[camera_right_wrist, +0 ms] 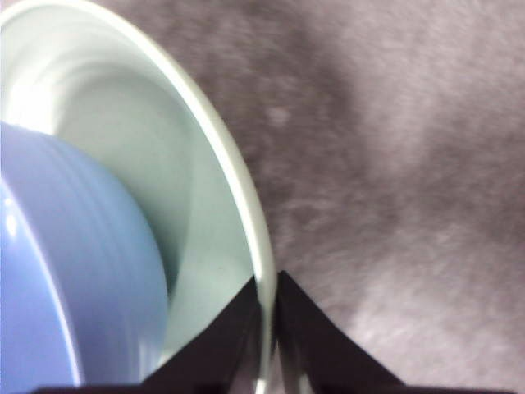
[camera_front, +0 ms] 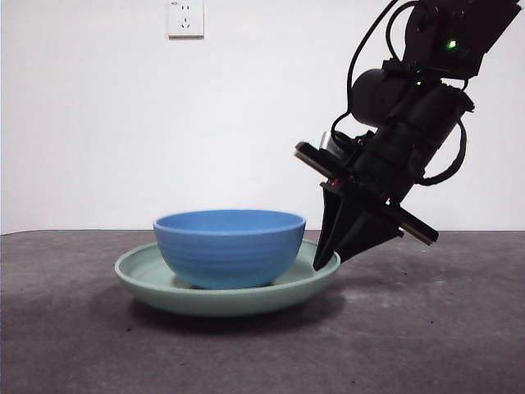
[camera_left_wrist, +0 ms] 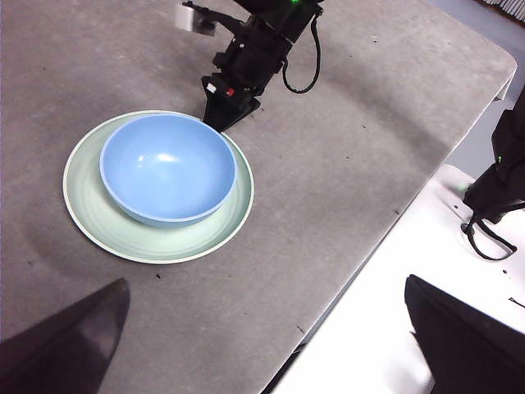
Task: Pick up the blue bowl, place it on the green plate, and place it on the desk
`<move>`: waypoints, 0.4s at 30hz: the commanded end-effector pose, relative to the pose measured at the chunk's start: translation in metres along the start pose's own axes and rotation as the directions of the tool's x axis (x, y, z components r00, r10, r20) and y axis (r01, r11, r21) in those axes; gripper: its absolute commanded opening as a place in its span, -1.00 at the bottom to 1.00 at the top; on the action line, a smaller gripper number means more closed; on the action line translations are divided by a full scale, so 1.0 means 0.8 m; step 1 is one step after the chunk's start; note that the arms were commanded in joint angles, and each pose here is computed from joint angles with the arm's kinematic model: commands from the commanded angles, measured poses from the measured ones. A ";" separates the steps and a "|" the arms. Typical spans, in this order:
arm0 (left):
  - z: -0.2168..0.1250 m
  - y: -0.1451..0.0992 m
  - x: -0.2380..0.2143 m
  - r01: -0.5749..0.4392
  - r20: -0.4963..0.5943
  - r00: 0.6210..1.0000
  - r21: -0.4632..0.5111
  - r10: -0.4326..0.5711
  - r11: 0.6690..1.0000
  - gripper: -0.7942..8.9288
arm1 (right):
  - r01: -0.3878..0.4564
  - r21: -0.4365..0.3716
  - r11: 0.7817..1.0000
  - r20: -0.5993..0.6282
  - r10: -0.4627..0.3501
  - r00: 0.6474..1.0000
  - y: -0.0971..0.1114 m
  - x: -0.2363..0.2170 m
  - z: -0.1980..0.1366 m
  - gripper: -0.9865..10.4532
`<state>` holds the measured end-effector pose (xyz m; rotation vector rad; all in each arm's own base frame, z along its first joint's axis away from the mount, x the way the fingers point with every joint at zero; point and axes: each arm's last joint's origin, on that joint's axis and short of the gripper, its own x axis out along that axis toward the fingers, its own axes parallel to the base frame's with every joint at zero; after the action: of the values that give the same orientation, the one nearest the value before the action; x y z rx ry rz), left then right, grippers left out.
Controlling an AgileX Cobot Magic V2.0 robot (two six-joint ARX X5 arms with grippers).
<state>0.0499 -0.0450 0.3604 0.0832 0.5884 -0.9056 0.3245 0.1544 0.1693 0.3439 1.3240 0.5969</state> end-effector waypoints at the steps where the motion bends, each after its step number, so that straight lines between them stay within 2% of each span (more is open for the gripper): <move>1: 0.004 -0.001 -0.002 0.009 0.015 1.000 0.010 -0.010 1.000 0.32 | 0.003 0.008 1.000 -0.004 -0.003 1.000 -0.001 0.010 0.005 -0.81; 7: 0.004 -0.001 -0.002 0.010 0.015 1.000 0.010 -0.010 1.000 0.32 | 0.008 0.009 1.000 -0.009 -0.008 1.000 -0.003 0.012 0.005 -0.80; 12: 0.004 -0.001 -0.002 0.010 0.015 1.000 0.010 -0.010 1.000 0.32 | 0.009 -0.014 1.000 -0.005 -0.009 1.000 -0.003 0.011 0.006 -0.35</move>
<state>0.0499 -0.0450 0.3604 0.0832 0.5884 -0.9056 0.3263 0.1547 0.1614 0.3377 1.3406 0.5814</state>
